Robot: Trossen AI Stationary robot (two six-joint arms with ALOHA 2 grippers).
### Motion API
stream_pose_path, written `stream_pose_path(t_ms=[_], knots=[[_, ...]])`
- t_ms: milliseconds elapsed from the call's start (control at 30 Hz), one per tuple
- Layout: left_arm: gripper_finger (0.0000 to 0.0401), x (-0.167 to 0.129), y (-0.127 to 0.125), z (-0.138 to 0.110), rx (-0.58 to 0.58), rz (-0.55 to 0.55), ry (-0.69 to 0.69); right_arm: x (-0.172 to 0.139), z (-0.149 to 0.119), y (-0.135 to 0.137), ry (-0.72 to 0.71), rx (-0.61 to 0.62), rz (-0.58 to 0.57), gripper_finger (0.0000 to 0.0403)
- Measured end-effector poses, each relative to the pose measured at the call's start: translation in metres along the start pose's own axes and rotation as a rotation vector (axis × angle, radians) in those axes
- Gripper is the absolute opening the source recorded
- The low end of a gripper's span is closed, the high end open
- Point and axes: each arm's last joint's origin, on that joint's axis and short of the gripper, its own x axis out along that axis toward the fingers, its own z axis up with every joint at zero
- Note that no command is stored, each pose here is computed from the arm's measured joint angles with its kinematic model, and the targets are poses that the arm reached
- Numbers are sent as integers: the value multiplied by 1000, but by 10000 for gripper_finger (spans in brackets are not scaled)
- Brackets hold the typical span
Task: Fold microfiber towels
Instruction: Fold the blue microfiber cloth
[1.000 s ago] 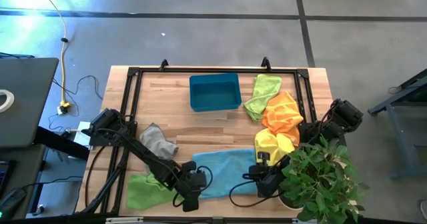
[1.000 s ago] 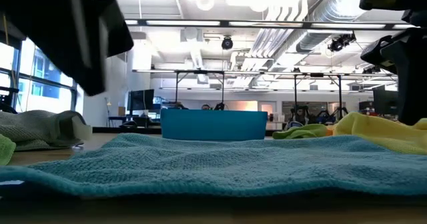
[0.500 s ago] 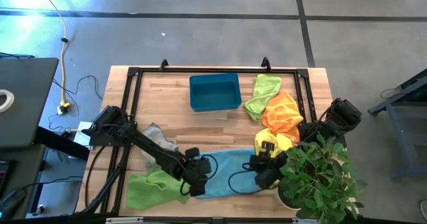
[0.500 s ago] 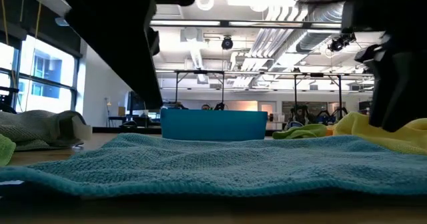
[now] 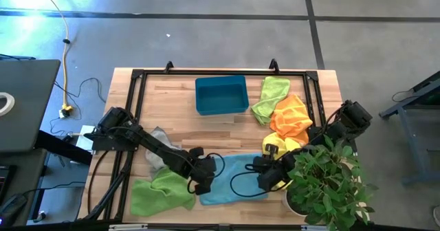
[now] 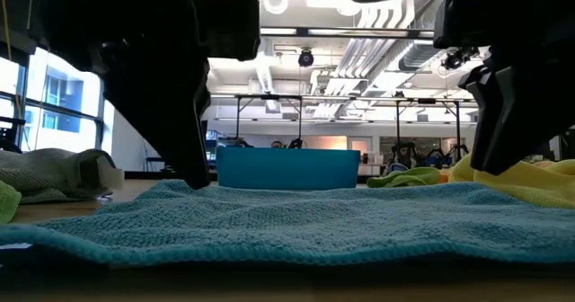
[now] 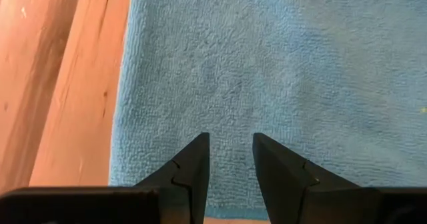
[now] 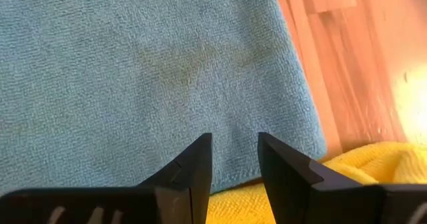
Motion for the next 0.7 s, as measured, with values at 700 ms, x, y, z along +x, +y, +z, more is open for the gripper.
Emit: stream_pose_path(t_ms=[700], knots=[[103, 18, 26, -14, -16, 67, 33, 3, 4, 1, -50, 5, -5, 113]])
